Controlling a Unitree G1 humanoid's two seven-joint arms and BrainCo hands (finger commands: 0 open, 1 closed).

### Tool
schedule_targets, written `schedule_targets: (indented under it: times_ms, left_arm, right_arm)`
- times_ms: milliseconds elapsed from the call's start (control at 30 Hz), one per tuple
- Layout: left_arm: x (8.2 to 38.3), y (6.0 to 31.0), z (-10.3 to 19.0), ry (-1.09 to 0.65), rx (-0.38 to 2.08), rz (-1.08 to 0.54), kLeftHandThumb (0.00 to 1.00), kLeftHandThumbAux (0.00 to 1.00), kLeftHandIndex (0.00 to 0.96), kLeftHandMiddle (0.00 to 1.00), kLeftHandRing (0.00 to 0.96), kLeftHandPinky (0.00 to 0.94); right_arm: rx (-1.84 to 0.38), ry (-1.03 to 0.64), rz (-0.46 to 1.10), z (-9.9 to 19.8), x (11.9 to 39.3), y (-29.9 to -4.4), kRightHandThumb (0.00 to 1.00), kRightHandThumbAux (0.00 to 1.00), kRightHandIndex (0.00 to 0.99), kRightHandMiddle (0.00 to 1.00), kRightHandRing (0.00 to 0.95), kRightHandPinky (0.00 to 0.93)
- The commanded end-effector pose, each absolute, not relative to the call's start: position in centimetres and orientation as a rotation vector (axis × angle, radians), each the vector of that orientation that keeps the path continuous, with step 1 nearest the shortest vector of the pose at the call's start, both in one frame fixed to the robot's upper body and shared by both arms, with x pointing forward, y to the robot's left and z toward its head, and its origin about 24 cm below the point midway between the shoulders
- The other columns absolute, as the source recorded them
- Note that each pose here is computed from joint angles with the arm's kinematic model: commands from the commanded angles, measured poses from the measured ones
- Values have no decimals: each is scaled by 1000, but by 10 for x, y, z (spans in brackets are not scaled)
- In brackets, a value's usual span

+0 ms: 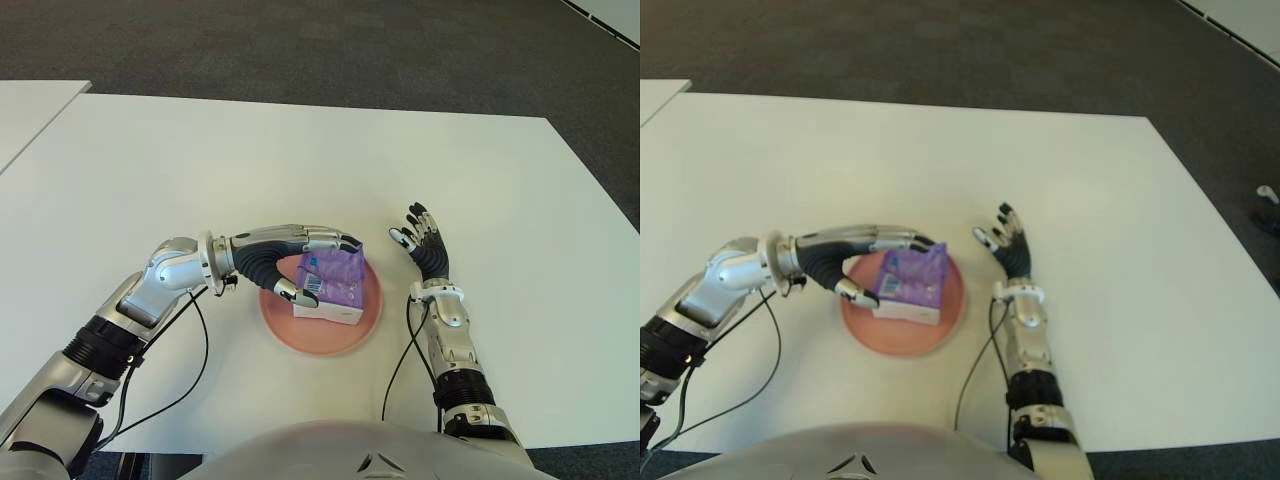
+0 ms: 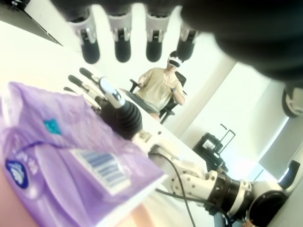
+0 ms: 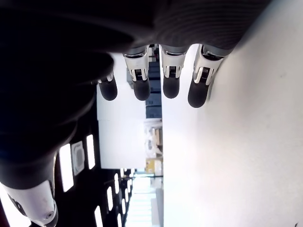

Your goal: Put the tissue paper into the plate.

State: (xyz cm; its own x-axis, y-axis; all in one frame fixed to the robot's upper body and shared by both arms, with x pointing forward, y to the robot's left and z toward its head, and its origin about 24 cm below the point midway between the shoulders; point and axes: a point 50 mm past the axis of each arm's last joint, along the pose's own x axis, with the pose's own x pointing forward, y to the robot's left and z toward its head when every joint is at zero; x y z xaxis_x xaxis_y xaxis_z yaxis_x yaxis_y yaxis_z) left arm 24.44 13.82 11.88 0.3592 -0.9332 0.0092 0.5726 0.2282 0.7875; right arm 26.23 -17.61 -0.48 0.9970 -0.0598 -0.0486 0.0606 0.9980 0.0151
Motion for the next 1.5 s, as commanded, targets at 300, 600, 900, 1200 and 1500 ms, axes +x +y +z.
schedule_targets:
  times_ms: [300,600,900,1200,1500]
  left_arm:
    - [292,179,147,-489,411,-761,127,347,0,0,0,0]
    - [327,200,136,-461,41,-273,9,443,0,0,0,0]
    - [342,229,94,-297,122,-4,0,541,0,0,0,0]
    - [335,228,53,-169,189,80,0,555,0,0,0,0]
    - [323,218,32,-119,188,73,0,511,0,0,0,0]
  right_arm:
    - [62,227,-91,-40,242,-177,76,670,7,17,0,13]
    - [70,227,-86,-40,242,-174,78,658,14,22,2,23]
    - [78,227,-88,-40,242,-174,80,648,20,26,5,26]
    - [79,226,-89,-41,241,-175,77,656,16,23,1,15]
    - [77,226,-98,-40,239,-175,69,645,24,32,8,32]
